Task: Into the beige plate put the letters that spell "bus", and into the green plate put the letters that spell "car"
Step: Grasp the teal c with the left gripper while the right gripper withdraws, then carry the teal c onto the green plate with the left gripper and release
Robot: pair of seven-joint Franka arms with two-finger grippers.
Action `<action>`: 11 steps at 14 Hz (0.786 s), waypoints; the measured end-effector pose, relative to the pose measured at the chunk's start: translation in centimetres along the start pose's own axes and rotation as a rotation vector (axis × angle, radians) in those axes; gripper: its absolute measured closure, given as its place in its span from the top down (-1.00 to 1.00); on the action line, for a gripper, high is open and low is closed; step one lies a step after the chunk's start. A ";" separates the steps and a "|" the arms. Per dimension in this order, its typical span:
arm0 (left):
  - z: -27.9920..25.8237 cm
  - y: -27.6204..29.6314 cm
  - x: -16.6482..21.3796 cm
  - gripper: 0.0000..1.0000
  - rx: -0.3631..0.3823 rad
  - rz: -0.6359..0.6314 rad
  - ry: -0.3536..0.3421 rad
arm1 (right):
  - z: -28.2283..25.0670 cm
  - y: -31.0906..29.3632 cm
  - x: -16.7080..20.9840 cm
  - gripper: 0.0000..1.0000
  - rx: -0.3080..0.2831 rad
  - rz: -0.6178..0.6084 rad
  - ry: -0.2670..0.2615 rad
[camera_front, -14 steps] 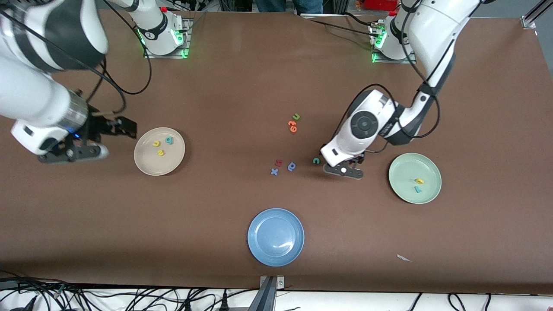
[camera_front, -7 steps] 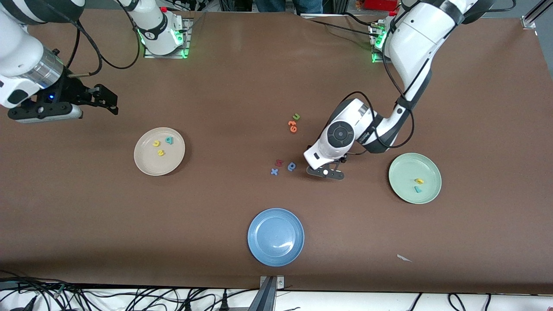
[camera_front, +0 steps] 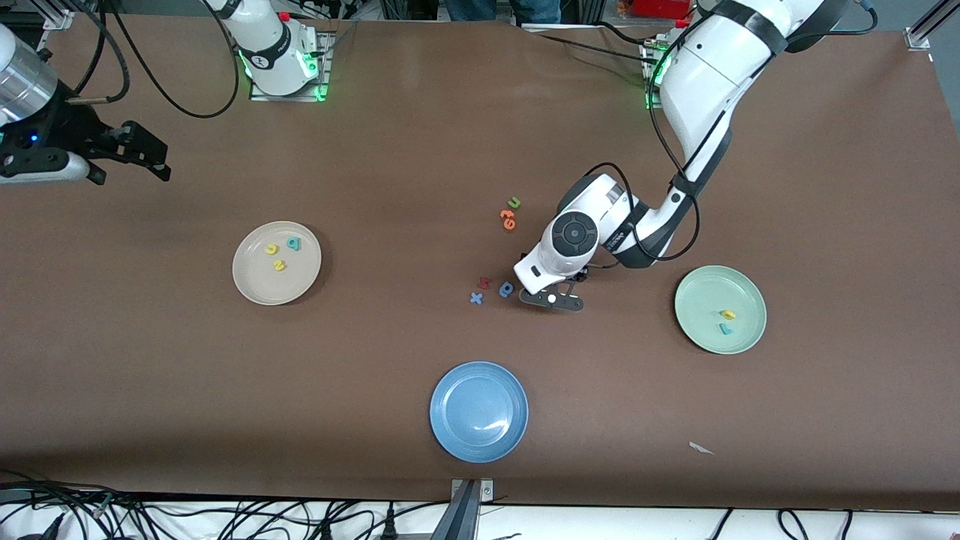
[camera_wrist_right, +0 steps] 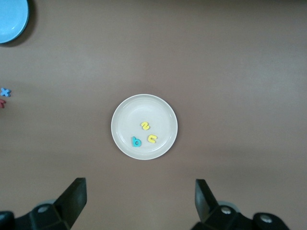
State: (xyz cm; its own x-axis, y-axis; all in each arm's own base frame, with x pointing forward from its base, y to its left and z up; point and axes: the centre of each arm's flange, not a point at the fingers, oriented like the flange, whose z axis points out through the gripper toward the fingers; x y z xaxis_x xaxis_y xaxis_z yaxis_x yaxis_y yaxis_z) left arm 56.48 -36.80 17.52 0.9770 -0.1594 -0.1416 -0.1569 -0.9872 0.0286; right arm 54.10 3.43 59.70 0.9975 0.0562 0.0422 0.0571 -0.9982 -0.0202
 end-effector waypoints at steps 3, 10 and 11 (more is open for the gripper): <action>0.1 0.0 0.1 0.36 -0.002 -0.015 0.001 | 0.3 -0.3 1.4 1.00 0.004 -0.004 0.000; 0.3 -0.2 0.2 -0.16 0.001 -0.036 -0.001 | 0.7 0.3 1.9 1.00 0.003 0.010 -0.005; 0.2 -0.3 0.3 -0.31 0.001 -0.038 0.000 | 0.8 0.5 1.9 1.00 0.000 0.011 -0.006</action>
State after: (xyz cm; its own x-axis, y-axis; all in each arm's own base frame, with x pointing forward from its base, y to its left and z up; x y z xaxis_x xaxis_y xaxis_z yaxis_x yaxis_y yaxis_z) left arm 56.78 -36.58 17.29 0.9823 -0.1222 -0.1423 -0.1203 -0.9925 0.0223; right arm 56.09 3.10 59.02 0.9983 0.0452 0.0360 0.0460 -0.9987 -0.0210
